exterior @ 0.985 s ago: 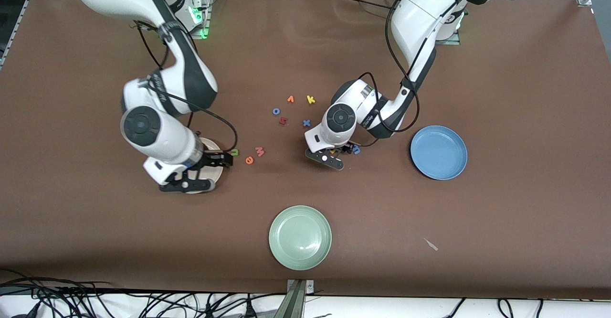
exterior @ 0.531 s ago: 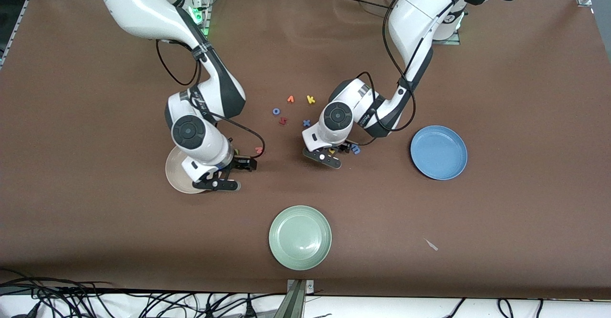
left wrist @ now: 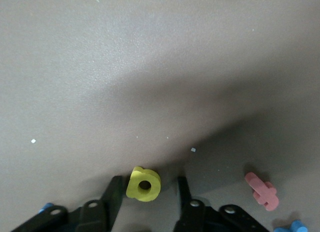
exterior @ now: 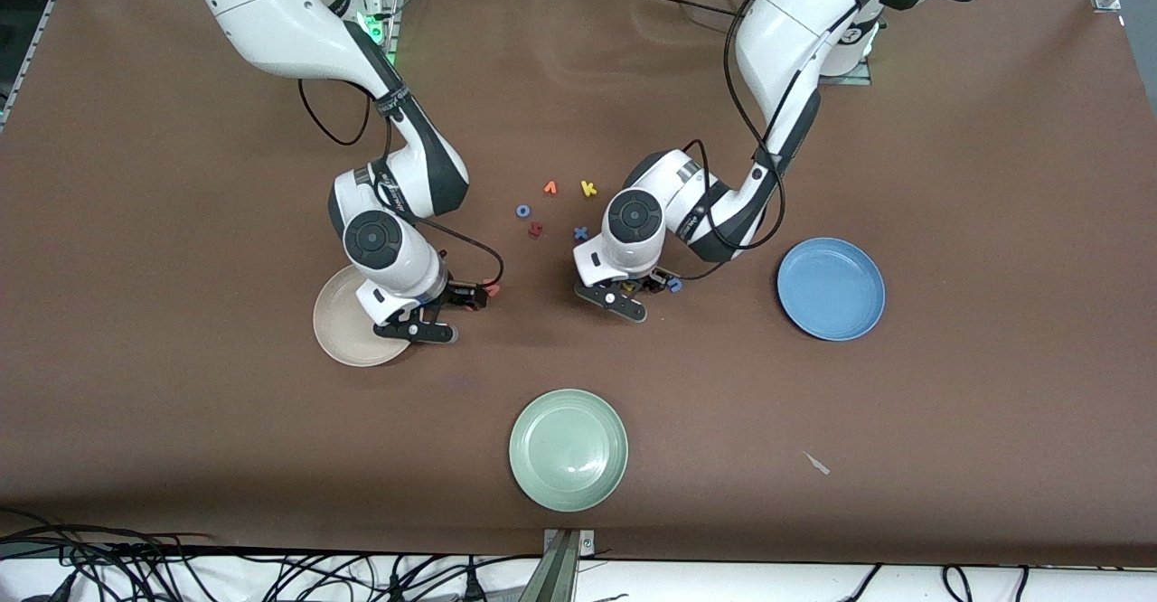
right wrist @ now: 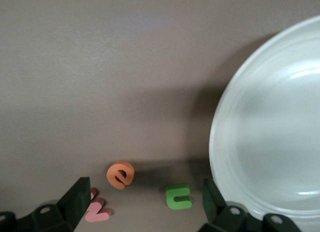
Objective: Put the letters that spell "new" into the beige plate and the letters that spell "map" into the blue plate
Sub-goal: 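Grasp the yellow letter with the left gripper while the right gripper lowers, then carry the yellow letter onto the blue plate and open the left gripper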
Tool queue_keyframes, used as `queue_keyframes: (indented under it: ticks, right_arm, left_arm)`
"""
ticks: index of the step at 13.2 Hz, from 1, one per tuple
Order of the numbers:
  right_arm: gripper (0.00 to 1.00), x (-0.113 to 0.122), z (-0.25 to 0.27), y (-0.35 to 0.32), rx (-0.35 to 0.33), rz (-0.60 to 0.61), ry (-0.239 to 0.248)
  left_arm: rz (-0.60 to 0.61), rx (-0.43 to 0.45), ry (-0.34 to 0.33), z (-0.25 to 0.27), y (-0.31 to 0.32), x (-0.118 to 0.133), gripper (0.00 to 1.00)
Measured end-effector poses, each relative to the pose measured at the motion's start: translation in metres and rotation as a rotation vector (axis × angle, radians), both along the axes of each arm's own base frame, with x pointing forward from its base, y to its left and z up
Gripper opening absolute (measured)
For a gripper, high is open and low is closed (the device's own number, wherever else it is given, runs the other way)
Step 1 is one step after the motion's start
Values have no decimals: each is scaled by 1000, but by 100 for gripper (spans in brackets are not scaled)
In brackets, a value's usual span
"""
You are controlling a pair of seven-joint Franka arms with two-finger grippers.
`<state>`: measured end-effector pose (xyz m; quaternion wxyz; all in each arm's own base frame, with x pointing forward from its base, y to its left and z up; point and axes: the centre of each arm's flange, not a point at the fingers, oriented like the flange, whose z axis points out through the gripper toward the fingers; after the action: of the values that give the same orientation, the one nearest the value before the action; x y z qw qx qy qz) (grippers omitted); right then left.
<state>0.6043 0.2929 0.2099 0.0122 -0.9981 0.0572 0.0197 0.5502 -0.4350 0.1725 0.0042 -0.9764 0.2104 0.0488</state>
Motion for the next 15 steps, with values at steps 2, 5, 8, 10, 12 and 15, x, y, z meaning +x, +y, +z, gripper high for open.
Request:
queue_keyframes:
  ticks: [2, 5, 8, 10, 12, 15]
  right_arm:
    - [99, -7, -5, 2, 0, -7, 7]
    - [96, -18, -16, 2, 5, -10, 0]
    - [93, -24, -19, 0, 6, -11, -2]
    - [88, -24, -18, 0, 6, -11, -3]
    - [82, -26, -20, -1, 3, -11, 2]
    - [81, -32, -23, -4, -3, -10, 12]
  left_arm:
    - [-1, -2, -4, 2, -1, 1, 29]
    - [6, -4, -13, 5, 1, 6, 29]
    - [53, -4, -36, 31, 27, 36, 29]
    - [46, 22, -7, 56, 69, 60, 29]
    - [9, 55, 60, 75, 125, 79, 29]
    - [-37, 73, 148, 77, 213, 97, 29]
